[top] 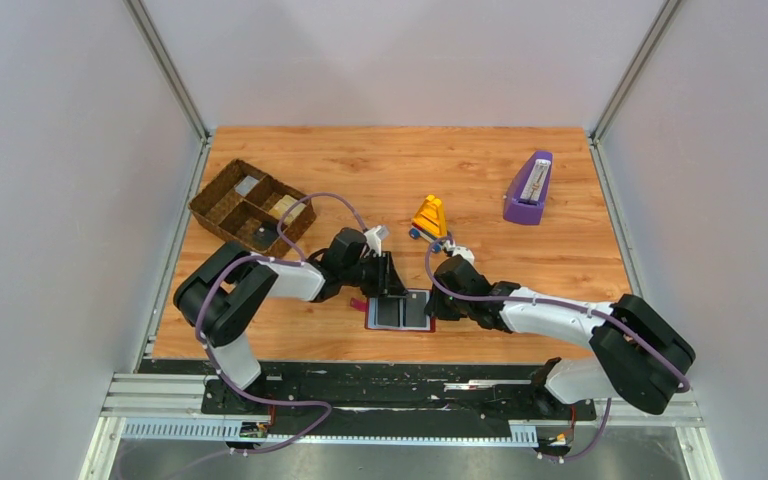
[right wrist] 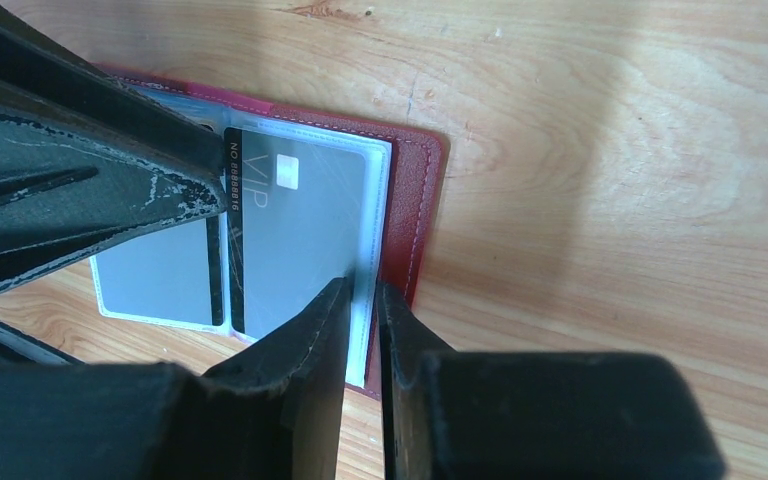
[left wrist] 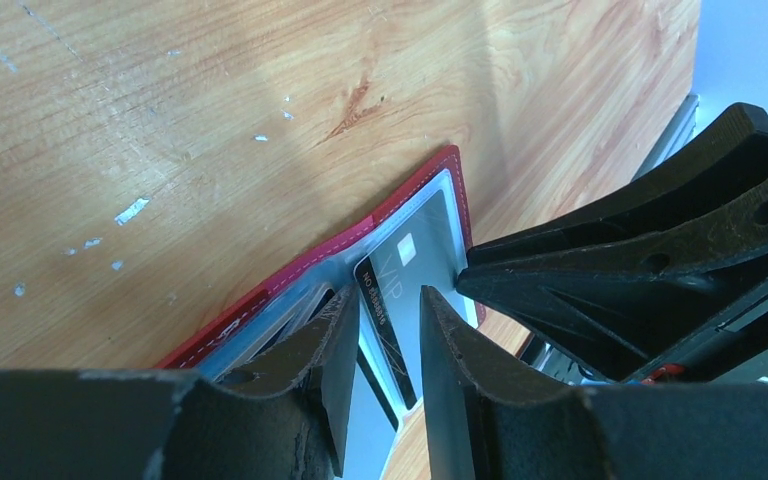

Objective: Take the credit cards out of the card holder
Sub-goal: Remove the credit card from the card holder.

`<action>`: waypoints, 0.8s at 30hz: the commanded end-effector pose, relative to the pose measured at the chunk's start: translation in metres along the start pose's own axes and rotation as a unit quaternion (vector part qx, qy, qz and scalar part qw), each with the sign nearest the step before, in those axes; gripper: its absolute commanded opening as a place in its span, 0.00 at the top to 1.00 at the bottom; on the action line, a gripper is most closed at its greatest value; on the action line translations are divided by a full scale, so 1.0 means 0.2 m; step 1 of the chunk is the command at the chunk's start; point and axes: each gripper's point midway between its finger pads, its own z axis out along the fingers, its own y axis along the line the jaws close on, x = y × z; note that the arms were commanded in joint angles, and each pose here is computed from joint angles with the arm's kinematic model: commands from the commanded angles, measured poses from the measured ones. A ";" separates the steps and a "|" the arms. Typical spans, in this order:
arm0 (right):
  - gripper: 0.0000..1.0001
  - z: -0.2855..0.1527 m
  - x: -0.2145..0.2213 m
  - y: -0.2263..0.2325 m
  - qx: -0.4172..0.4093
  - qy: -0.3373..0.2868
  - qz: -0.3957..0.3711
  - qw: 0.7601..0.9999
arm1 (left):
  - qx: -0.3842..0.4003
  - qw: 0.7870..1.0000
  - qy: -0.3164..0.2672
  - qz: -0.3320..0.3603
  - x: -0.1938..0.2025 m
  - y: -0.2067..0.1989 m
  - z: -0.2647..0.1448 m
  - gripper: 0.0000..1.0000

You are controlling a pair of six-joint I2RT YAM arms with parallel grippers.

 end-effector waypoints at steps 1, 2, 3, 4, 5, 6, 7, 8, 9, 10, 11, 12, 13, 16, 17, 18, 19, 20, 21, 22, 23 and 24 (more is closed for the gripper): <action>0.82 0.00 -0.01 -0.03 0.006 -0.007 0.005 1.000 | -0.062 0.998 0.008 -0.007 0.04 0.13 0.02 0.63; 0.82 0.00 0.00 -0.03 0.006 -0.007 0.005 1.000 | -0.069 0.998 0.012 -0.008 0.04 0.14 0.02 0.63; 0.82 0.00 0.00 -0.03 0.006 -0.007 0.004 1.000 | -0.073 0.997 0.009 -0.005 0.04 0.14 0.02 0.63; 0.82 0.00 0.00 -0.03 0.005 -0.007 0.004 1.000 | -0.077 0.997 0.011 -0.005 0.04 0.14 0.02 0.63; 0.82 0.00 -0.01 -0.03 0.005 -0.008 0.004 1.000 | -0.083 0.996 0.010 -0.002 0.04 0.14 0.02 0.63; 0.82 0.00 -0.01 -0.03 0.005 -0.007 0.004 1.000 | -0.092 0.996 0.014 -0.003 0.05 0.15 0.02 0.63; 0.82 0.00 -0.01 -0.03 0.005 -0.009 0.004 1.000 | -0.099 0.995 0.011 0.003 0.03 0.14 0.02 0.63; 0.82 0.00 -0.01 -0.03 0.005 -0.009 0.004 1.000 | -0.115 0.993 0.021 0.001 0.06 0.17 0.01 0.62; 0.82 -0.01 -0.01 -0.03 0.004 -0.009 0.005 1.000 | -0.124 0.992 0.019 0.007 0.05 0.17 0.01 0.62; 0.82 -0.01 -0.01 -0.02 0.003 -0.010 0.004 1.000 | -0.130 0.991 0.022 0.006 0.06 0.17 0.00 0.61; 0.82 -0.01 -0.01 -0.03 0.003 -0.010 0.004 1.000 | -0.136 0.991 0.018 0.008 0.05 0.17 0.00 0.61; 0.82 -0.01 -0.01 -0.02 0.003 -0.010 0.003 1.000 | -0.137 0.990 0.015 0.009 0.05 0.17 -0.01 0.60; 0.82 -0.01 -0.01 -0.03 0.004 -0.010 0.003 1.000 | -0.143 0.990 0.011 0.010 0.04 0.17 -0.01 0.60; 0.82 0.00 -0.01 -0.03 0.004 -0.010 0.002 1.000 | -0.154 0.988 0.004 0.016 0.02 0.15 -0.04 0.60; 0.82 0.00 -0.01 -0.03 0.004 -0.010 0.002 1.000 | -0.154 0.988 0.002 0.018 0.01 0.15 -0.04 0.60; 0.82 0.00 -0.01 -0.02 0.004 -0.010 0.001 1.000 | -0.156 0.988 0.001 0.019 0.00 0.14 -0.05 0.60; 0.82 0.00 -0.01 -0.02 0.004 -0.009 0.001 1.000 | -0.155 0.988 -0.001 0.021 -0.01 0.13 -0.05 0.60; 0.82 0.00 -0.01 -0.02 0.004 -0.009 0.001 1.000 | -0.153 0.988 -0.001 0.021 -0.01 0.13 -0.05 0.60; 0.82 0.00 -0.02 -0.02 0.003 -0.010 0.001 1.000 | -0.150 0.988 -0.004 0.022 -0.02 0.11 -0.06 0.60; 0.82 0.00 -0.02 -0.02 0.003 -0.010 0.001 1.000 | -0.148 0.989 -0.004 0.022 -0.02 0.11 -0.06 0.59; 0.83 -0.01 -0.02 -0.02 0.002 -0.010 0.000 1.000 | -0.146 0.989 -0.006 0.023 -0.02 0.10 -0.06 0.59; 0.83 -0.01 -0.02 -0.01 0.001 -0.011 0.000 1.000 | -0.145 0.989 -0.008 0.024 -0.03 0.09 -0.06 0.59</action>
